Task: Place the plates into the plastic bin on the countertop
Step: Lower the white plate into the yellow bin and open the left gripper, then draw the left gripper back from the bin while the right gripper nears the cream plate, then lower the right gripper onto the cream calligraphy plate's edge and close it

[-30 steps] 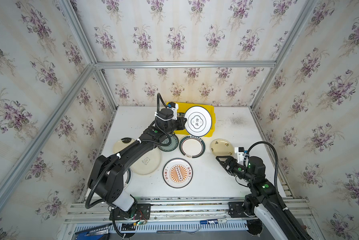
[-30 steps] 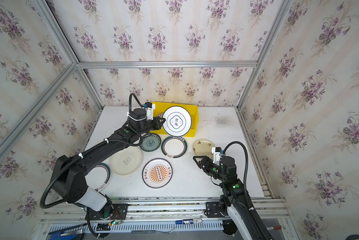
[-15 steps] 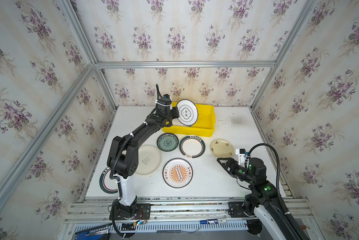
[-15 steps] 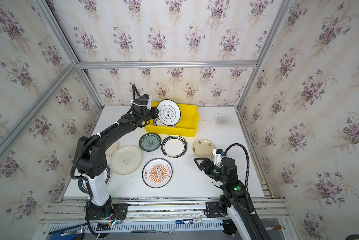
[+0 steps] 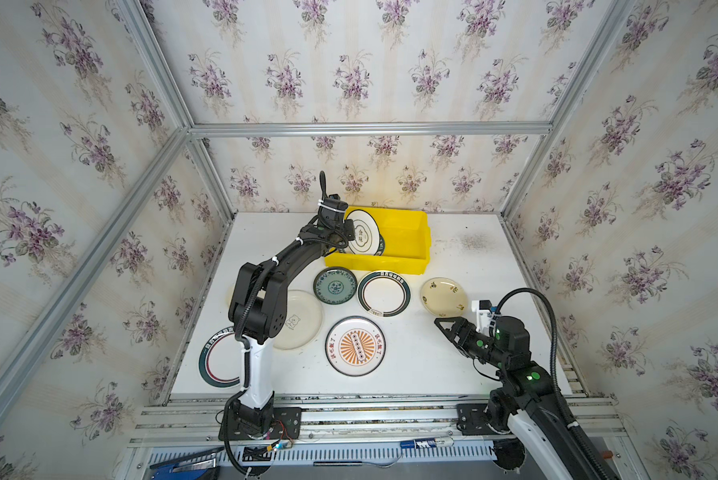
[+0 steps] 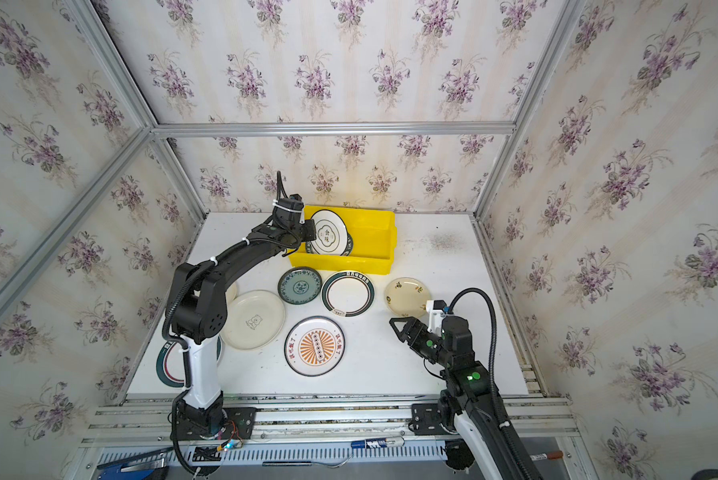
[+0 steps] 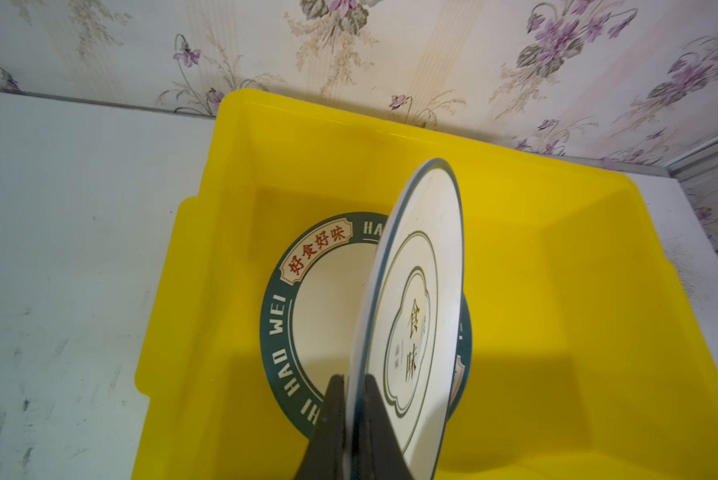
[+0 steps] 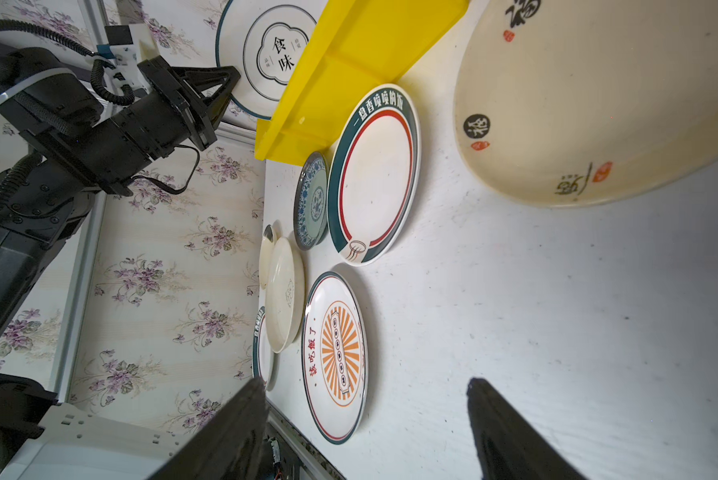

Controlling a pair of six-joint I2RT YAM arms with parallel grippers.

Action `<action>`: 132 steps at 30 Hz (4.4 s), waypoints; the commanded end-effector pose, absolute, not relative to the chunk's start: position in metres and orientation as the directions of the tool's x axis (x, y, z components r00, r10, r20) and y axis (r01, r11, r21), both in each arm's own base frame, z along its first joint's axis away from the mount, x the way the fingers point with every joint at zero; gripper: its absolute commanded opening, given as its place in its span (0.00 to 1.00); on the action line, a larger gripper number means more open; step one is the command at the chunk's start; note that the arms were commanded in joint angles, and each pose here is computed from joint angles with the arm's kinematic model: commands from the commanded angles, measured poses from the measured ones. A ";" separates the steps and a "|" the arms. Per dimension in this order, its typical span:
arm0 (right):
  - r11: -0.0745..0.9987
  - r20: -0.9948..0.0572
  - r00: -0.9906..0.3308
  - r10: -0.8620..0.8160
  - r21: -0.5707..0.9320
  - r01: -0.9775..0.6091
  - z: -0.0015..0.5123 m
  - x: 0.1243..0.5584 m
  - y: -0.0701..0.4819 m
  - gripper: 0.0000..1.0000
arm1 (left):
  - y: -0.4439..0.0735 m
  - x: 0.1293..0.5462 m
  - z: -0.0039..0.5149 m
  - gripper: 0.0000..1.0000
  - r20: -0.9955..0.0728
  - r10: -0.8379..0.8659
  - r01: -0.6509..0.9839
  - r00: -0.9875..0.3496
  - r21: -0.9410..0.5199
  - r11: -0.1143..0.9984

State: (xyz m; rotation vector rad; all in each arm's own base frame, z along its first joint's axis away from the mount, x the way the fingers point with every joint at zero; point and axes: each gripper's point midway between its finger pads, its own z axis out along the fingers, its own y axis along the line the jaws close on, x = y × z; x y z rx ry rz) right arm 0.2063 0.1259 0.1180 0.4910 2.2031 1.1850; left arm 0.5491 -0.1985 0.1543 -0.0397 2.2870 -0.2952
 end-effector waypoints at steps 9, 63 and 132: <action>0.563 -0.364 -0.750 0.552 0.826 0.014 0.122 0.213 0.124 0.78 | -0.181 0.550 0.125 0.01 -0.701 -0.017 0.052 -0.713 -0.078 0.996; 0.806 -0.454 -0.726 0.517 0.543 0.235 0.137 0.217 0.069 0.89 | -0.169 0.400 0.274 0.99 -0.892 -0.096 0.198 -0.441 -0.202 0.959; 0.527 -0.158 -0.657 0.737 0.743 0.412 0.041 0.318 0.023 0.65 | -0.187 0.259 0.180 0.99 -0.704 -0.312 0.374 -0.638 -0.638 0.673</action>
